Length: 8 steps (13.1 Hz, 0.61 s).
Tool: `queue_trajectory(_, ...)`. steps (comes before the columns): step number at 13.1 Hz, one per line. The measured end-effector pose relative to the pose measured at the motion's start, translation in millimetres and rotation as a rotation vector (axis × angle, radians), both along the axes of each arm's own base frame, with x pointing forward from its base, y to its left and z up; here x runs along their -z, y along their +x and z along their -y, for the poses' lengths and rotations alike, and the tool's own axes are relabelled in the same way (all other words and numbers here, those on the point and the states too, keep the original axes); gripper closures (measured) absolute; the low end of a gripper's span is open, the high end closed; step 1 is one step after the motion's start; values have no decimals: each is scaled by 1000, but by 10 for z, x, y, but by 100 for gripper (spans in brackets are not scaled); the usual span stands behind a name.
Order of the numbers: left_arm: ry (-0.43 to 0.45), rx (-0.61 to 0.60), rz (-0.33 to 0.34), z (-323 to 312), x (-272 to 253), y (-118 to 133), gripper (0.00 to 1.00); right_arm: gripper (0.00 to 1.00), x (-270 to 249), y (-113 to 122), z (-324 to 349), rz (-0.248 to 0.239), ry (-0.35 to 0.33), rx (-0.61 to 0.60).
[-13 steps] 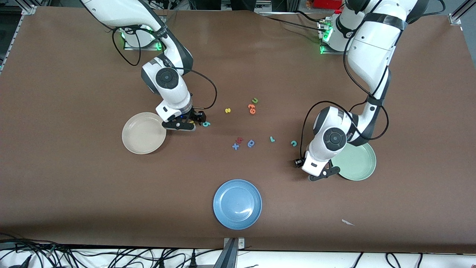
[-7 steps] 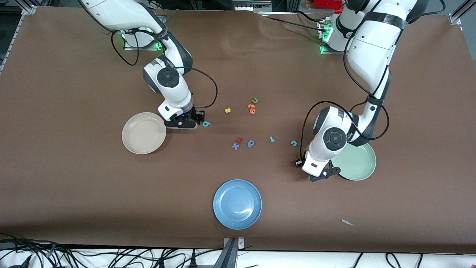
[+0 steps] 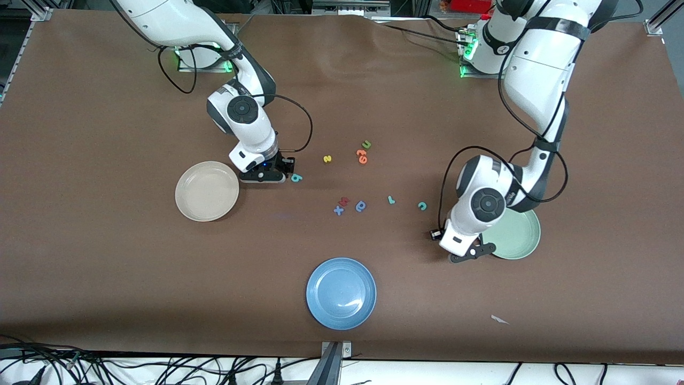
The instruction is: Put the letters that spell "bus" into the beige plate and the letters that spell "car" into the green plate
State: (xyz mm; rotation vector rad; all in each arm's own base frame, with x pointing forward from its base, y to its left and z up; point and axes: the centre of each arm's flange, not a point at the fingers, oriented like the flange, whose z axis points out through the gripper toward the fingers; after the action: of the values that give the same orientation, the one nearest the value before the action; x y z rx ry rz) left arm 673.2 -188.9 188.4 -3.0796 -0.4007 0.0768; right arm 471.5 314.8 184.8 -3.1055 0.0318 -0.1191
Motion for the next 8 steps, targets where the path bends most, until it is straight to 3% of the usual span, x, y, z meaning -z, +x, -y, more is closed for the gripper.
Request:
queue_trajectory(4,-4,172,-53,-799,-443,172,72,45,1,6,9,2,-2,-2)
queue_trajectory(8,-27,446,-101,-1442,-403,170,70,45,42,52,77,17,0,-1)
